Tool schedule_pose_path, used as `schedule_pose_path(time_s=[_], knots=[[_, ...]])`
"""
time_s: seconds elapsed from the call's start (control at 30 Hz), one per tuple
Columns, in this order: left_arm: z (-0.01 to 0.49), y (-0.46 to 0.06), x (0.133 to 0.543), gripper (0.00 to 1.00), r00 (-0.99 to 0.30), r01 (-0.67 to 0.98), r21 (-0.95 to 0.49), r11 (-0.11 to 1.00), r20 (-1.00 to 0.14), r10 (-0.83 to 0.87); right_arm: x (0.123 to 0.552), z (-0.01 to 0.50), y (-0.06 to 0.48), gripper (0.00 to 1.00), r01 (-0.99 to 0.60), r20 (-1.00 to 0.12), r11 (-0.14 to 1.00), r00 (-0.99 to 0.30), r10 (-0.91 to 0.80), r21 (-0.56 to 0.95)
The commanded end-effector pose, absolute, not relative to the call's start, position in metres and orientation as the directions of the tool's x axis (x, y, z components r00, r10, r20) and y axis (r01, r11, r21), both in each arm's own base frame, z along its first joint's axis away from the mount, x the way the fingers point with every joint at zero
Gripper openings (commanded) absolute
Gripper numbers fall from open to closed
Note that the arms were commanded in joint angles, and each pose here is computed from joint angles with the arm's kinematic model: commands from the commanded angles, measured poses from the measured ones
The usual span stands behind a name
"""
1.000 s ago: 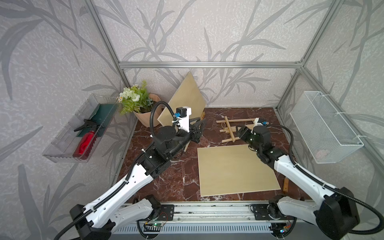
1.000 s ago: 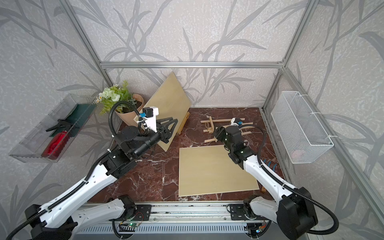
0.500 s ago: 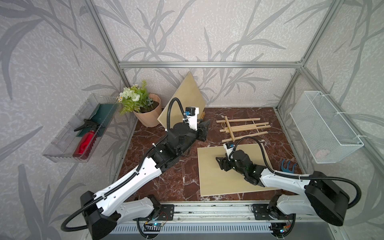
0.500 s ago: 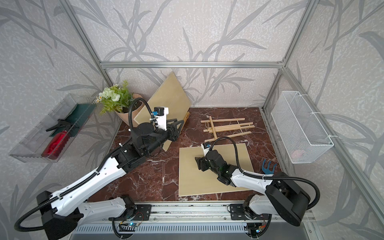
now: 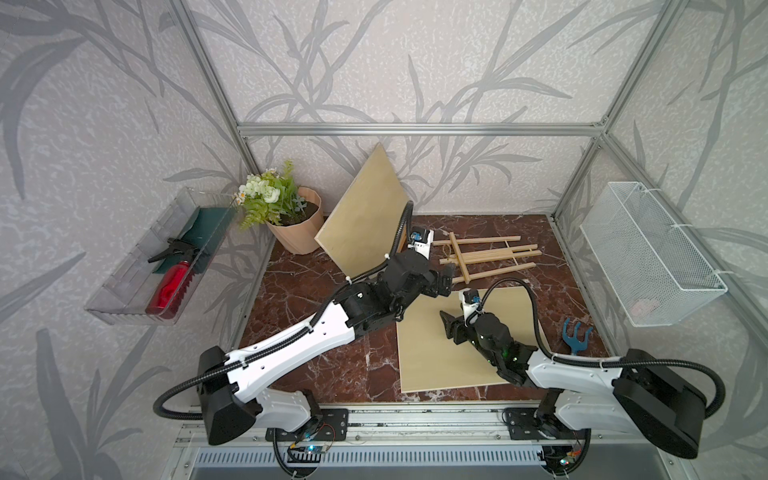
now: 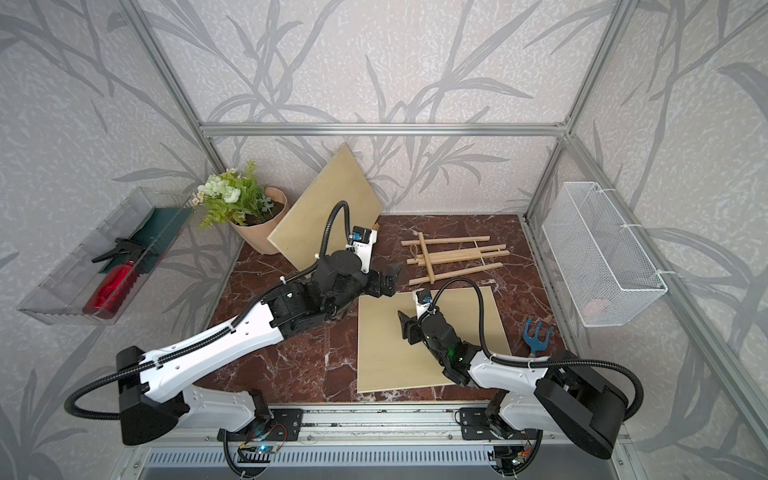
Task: Disassemble the easel
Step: Pick up the drawing board from the easel.
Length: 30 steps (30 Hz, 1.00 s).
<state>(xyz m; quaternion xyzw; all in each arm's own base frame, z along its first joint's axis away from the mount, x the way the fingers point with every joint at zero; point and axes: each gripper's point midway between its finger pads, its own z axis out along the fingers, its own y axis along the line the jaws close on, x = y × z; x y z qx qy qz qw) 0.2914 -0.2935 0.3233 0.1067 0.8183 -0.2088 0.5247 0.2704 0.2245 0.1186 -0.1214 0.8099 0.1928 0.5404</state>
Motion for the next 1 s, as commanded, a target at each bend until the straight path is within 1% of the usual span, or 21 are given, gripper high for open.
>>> schedule_pose_path(time_s=[0.0,0.07,0.23,0.4,0.5,0.67,0.8,0.9,0.97], knots=[[0.339,-0.231,0.289,0.99,-0.337,0.215,-0.227,0.950,-0.930,-0.147,0.276,0.145,0.221,0.73,-0.376,-0.942,0.904,-0.327,0.076,0.203],[0.338,-0.203,0.285,0.99,-0.312,0.164,-0.240,0.957,-0.933,-0.181,0.276,0.146,0.220,0.73,-0.374,-0.942,0.903,-0.325,0.084,0.210],[0.323,-0.136,0.283,0.99,-0.310,0.008,-0.296,0.955,-0.909,-0.279,0.276,0.145,0.221,0.73,-0.378,-0.940,0.898,-0.327,0.099,0.226],[0.308,-0.093,0.282,0.99,-0.235,-0.132,-0.339,0.932,-0.902,-0.361,0.275,0.139,0.227,0.73,-0.387,-0.930,0.896,-0.362,0.068,0.216],[0.302,-0.078,0.283,0.97,-0.200,-0.171,-0.360,0.917,-0.899,-0.390,0.276,0.137,0.229,0.73,-0.393,-0.927,0.895,-0.370,0.056,0.211],[0.286,-0.071,0.302,0.98,-0.208,-0.187,-0.368,0.911,-0.891,-0.403,0.276,0.136,0.232,0.73,-0.401,-0.924,0.892,-0.381,0.045,0.209],[0.257,-0.069,0.333,0.95,-0.266,-0.174,-0.478,0.861,-0.819,-0.509,0.276,0.135,0.235,0.72,-0.412,-0.921,0.886,-0.387,0.039,0.211],[0.246,-0.057,0.347,0.94,-0.236,-0.154,-0.544,0.825,-0.790,-0.565,0.275,0.134,0.237,0.72,-0.419,-0.920,0.884,-0.390,0.032,0.209],[0.243,-0.056,0.356,0.94,-0.214,-0.092,-0.589,0.803,-0.776,-0.593,0.276,0.133,0.239,0.72,-0.423,-0.919,0.882,-0.393,0.027,0.207]])
